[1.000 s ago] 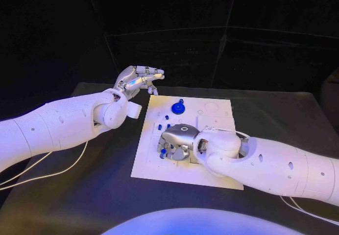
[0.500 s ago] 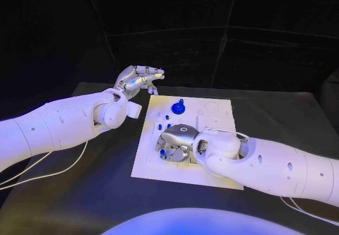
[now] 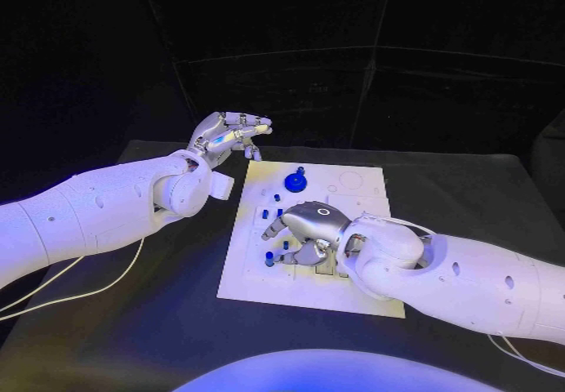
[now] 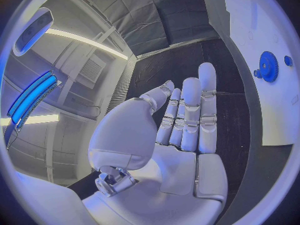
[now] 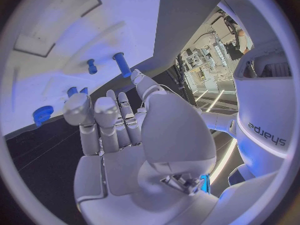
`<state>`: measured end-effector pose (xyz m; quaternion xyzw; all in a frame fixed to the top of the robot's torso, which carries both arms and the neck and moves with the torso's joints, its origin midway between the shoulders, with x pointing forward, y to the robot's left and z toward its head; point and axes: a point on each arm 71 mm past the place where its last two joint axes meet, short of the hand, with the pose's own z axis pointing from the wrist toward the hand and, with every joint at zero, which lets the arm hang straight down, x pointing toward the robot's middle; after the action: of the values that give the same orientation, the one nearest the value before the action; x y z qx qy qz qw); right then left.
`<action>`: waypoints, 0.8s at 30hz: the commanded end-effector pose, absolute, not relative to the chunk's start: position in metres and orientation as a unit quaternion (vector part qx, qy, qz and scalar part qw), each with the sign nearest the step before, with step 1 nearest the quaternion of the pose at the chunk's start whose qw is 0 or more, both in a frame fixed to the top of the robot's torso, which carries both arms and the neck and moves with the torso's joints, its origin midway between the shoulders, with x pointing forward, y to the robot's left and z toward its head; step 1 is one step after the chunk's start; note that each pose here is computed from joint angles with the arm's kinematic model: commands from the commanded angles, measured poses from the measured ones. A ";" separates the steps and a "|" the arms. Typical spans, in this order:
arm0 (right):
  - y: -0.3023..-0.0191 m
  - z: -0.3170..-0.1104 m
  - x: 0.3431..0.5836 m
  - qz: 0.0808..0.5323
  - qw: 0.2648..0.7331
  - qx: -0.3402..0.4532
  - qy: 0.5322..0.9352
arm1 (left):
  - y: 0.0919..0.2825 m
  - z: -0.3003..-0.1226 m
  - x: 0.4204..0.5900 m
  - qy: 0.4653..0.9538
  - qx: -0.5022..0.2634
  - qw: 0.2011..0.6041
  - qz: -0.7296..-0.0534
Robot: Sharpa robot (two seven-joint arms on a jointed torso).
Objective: Assemble the parts on the task board
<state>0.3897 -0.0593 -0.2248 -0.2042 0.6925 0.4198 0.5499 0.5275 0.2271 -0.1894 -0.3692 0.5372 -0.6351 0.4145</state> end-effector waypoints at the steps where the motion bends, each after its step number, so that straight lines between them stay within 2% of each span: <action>1: -0.081 -0.214 0.389 0.460 0.553 -0.128 0.683 | 0.228 -0.188 0.527 0.535 -0.368 0.412 -0.639; 6: -0.126 -0.205 0.395 0.443 0.541 -0.038 0.714 | 0.230 -0.188 0.527 0.535 -0.369 0.414 -0.638; 12: -0.183 -0.204 0.397 0.386 0.529 0.046 0.754 | 0.232 -0.188 0.527 0.535 -0.370 0.415 -0.636; 19: -0.221 -0.209 0.396 0.309 0.531 0.064 0.786 | 0.234 -0.188 0.527 0.534 -0.370 0.416 -0.636; 24: -0.233 -0.215 0.393 0.250 0.536 0.048 0.805 | 0.236 -0.188 0.527 0.534 -0.370 0.416 -0.636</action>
<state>0.3946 -0.2303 -0.2103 0.0557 0.7852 0.2963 0.5409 0.5266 0.2365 -0.1894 -0.3722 0.5367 -0.6302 0.4198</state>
